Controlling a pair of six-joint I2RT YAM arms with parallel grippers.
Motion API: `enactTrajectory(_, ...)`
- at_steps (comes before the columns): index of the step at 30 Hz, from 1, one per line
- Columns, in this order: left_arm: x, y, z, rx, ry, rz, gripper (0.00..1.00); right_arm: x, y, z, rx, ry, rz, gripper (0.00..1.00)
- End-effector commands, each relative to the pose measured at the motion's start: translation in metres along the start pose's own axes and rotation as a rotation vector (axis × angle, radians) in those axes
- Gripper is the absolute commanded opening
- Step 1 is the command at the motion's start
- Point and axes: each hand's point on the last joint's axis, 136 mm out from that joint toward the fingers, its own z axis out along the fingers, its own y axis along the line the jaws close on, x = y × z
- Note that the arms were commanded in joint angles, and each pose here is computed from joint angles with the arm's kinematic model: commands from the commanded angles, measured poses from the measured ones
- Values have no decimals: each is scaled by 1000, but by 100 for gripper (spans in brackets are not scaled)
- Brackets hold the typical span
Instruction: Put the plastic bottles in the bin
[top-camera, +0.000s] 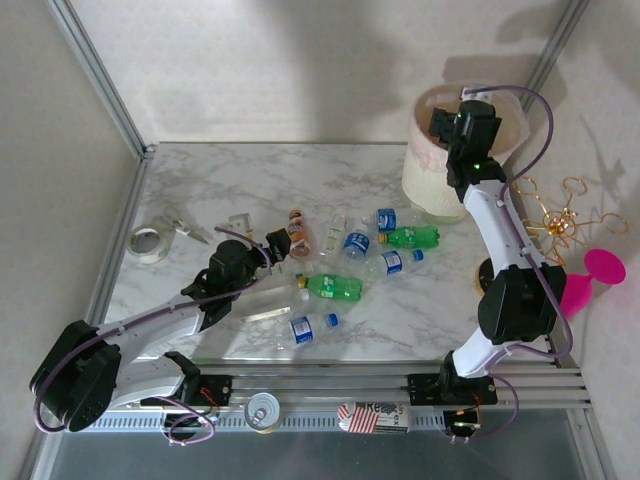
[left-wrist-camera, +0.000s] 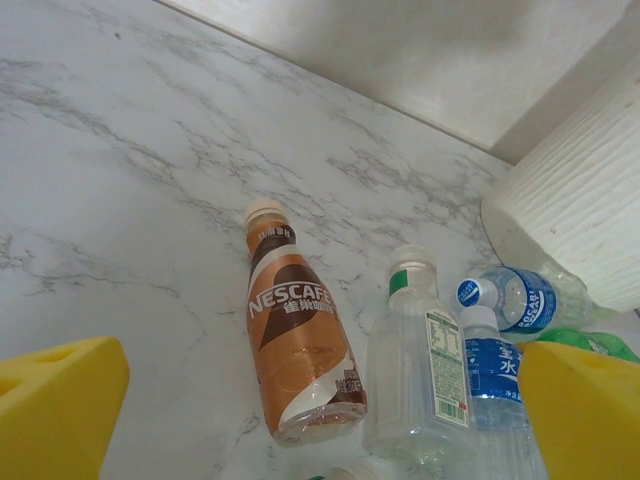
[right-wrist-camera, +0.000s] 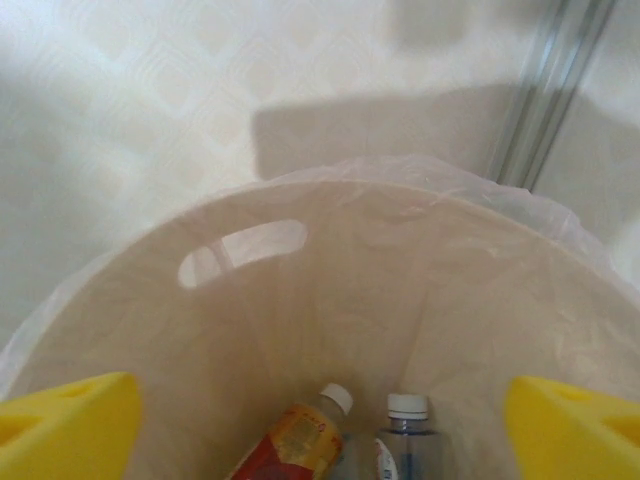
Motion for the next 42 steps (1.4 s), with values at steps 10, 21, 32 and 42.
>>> enactTrajectory(10, 2, -7, 6, 14, 38, -69, 100, -55, 33, -72, -310, -81, 167, 99)
enactTrajectory(21, 28, -17, 21, -30, 150, -25, 100, -4, 128, -130, -642, 8, 204, 99)
enactTrajectory(32, 71, -14, 62, -160, 341, 91, 95, 68, 170, -146, -773, 185, 221, 99)
enactTrajectory(42, 93, -3, 85, -245, 409, 157, 86, 101, 169, -137, -783, 267, 268, 99)
